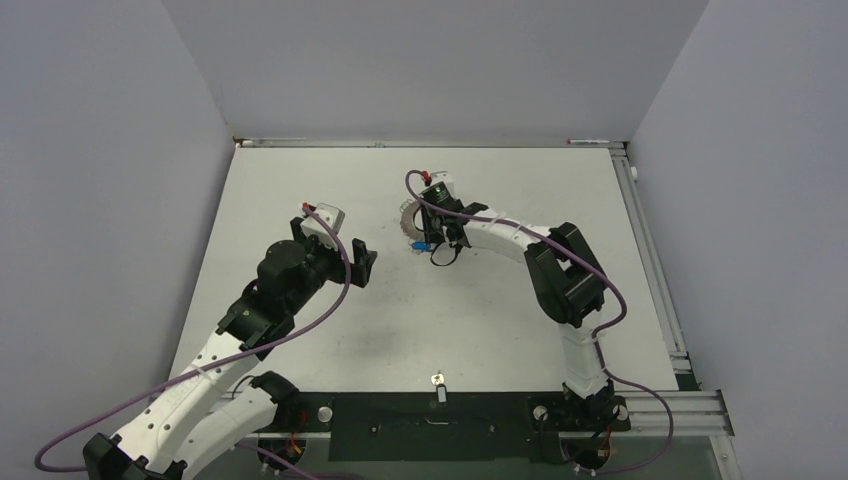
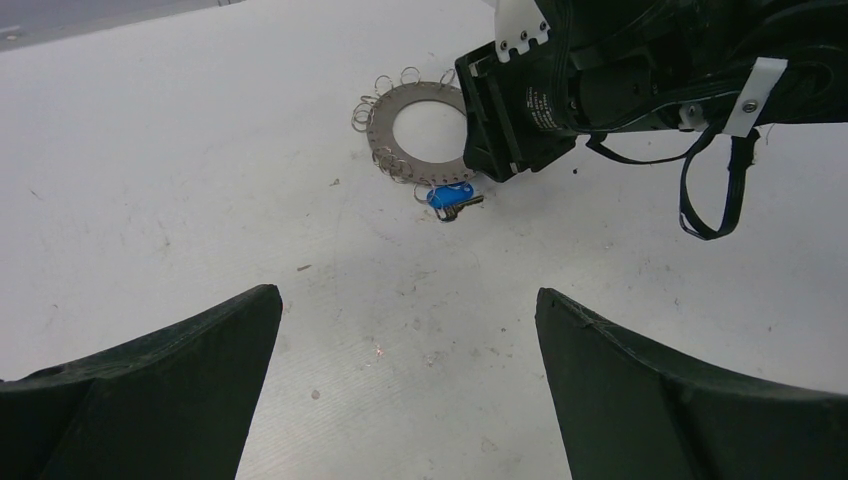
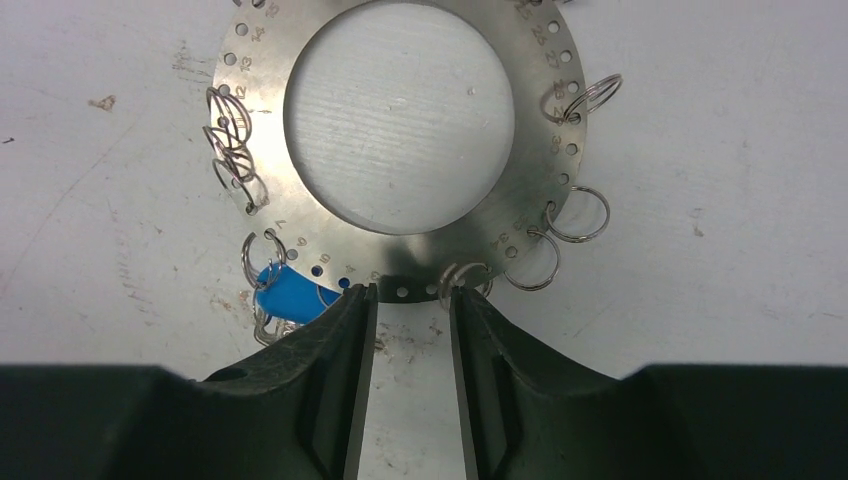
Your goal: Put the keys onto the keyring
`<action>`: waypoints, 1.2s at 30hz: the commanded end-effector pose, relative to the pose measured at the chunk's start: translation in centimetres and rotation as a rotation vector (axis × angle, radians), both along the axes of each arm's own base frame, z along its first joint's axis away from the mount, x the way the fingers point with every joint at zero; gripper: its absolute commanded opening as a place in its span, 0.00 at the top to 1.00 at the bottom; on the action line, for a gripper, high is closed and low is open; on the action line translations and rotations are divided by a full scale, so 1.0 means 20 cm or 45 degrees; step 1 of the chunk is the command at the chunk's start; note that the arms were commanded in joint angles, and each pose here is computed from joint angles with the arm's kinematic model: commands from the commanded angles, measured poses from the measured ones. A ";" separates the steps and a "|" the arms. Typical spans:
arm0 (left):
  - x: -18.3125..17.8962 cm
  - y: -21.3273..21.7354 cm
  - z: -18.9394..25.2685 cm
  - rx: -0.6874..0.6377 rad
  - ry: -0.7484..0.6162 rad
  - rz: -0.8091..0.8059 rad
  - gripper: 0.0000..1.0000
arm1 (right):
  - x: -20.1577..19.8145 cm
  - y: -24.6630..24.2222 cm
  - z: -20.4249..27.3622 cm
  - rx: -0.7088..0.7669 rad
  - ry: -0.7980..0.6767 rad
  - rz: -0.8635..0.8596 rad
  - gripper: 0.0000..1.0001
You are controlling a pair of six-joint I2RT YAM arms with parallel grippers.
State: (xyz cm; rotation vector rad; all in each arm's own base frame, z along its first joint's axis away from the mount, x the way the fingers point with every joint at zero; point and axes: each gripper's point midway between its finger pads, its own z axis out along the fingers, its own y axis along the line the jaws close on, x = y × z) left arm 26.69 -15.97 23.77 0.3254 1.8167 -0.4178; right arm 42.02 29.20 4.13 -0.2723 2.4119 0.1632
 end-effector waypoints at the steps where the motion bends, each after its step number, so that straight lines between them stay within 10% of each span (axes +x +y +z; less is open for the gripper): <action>1: 0.01 -0.02 0.11 -0.027 -0.060 -0.017 0.03 | 0.04 0.02 0.26 0.071 -0.145 0.021 0.65; 36: 0.02 -0.02 0.08 -0.009 -0.040 -0.018 0.03 | 0.06 -0.06 -0.04 -0.095 -0.053 0.016 0.77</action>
